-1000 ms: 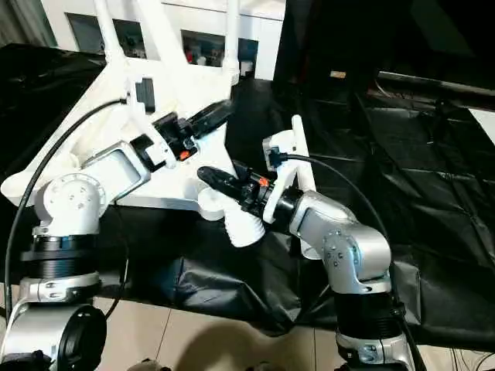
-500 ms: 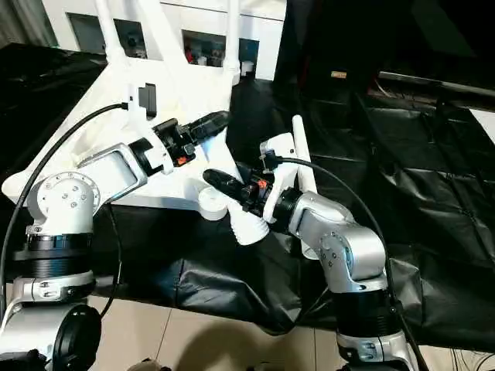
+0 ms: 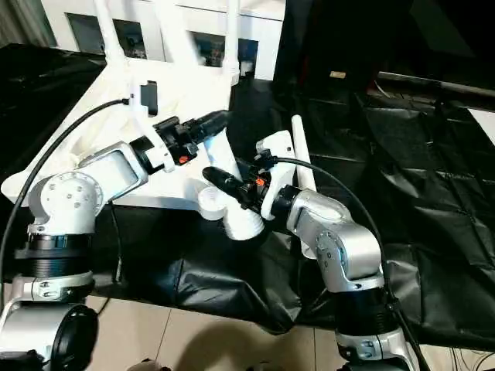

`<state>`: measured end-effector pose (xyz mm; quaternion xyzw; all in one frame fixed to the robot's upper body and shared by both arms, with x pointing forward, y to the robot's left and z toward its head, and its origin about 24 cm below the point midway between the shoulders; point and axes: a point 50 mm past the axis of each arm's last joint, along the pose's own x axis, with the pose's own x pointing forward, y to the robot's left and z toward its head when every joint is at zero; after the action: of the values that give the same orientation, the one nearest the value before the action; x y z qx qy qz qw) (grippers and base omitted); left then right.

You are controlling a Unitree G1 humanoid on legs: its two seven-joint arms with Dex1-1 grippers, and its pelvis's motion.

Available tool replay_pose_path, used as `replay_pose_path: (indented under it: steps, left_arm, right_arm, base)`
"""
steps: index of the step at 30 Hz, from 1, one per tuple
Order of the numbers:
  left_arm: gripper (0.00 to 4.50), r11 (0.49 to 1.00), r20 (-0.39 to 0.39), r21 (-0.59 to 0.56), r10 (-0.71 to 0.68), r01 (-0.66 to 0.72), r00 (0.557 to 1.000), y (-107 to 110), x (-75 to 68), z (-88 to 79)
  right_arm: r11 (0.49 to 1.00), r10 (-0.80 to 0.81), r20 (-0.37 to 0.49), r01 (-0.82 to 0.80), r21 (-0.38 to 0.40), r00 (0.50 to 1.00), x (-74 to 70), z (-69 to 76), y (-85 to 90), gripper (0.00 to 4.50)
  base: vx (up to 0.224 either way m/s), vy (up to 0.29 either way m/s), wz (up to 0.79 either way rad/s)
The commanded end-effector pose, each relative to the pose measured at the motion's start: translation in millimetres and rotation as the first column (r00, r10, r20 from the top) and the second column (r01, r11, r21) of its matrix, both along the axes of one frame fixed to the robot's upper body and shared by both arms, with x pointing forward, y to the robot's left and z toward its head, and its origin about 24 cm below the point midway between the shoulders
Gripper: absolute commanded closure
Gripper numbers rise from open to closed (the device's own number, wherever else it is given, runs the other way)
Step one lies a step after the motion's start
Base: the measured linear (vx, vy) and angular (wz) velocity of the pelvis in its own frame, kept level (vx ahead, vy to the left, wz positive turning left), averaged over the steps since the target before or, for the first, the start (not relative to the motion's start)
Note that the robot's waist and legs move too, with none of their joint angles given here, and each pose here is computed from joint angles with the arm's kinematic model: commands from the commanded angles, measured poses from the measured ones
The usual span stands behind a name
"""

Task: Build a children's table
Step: Pick table leg

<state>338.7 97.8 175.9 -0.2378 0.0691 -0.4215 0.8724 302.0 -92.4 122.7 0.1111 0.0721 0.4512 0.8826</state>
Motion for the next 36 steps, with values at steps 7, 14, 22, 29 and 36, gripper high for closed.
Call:
replay_pose_path:
  steps: [7,14,22,29,36]
  left_arm:
    - [2.69,0.971,0.225,0.12,-0.23,0.208,0.947,-7.7,-13.7,17.5]
    - [2.69,0.924,0.26,0.208,-0.369,0.322,0.892,-5.4,-19.2,19.9]
    - [2.69,0.904,0.27,0.244,-0.412,0.352,0.87,-7.2,-20.1,19.2]
    - [2.69,0.888,0.294,0.248,-0.45,0.388,0.843,-8.1,-20.7,20.9]
    - [2.69,0.885,0.302,0.24,-0.459,0.4,0.835,-8.1,-21.9,22.0]
  right_arm:
    - [0.988,0.152,-0.011,-0.152,-0.014,0.988,-6.2,8.8,-7.0,1.4]
    - [0.962,0.273,-0.063,-0.273,0.004,0.96,-9.6,14.0,-19.1,1.4]
    - [0.947,0.314,-0.1,-0.319,-0.038,0.944,-10.2,11.0,-19.2,1.4]
    - [0.928,0.349,-0.148,-0.363,-0.085,0.925,-12.3,-0.3,-12.8,1.4]
    - [0.924,0.349,-0.155,-0.367,-0.106,0.924,-10.9,-4.3,-10.8,1.4]
  base:
    - [0.0,0.0,0.0]
    - [0.0,0.0,0.0]
    - [0.0,0.0,0.0]
    - [0.0,0.0,0.0]
    - [0.0,0.0,0.0]
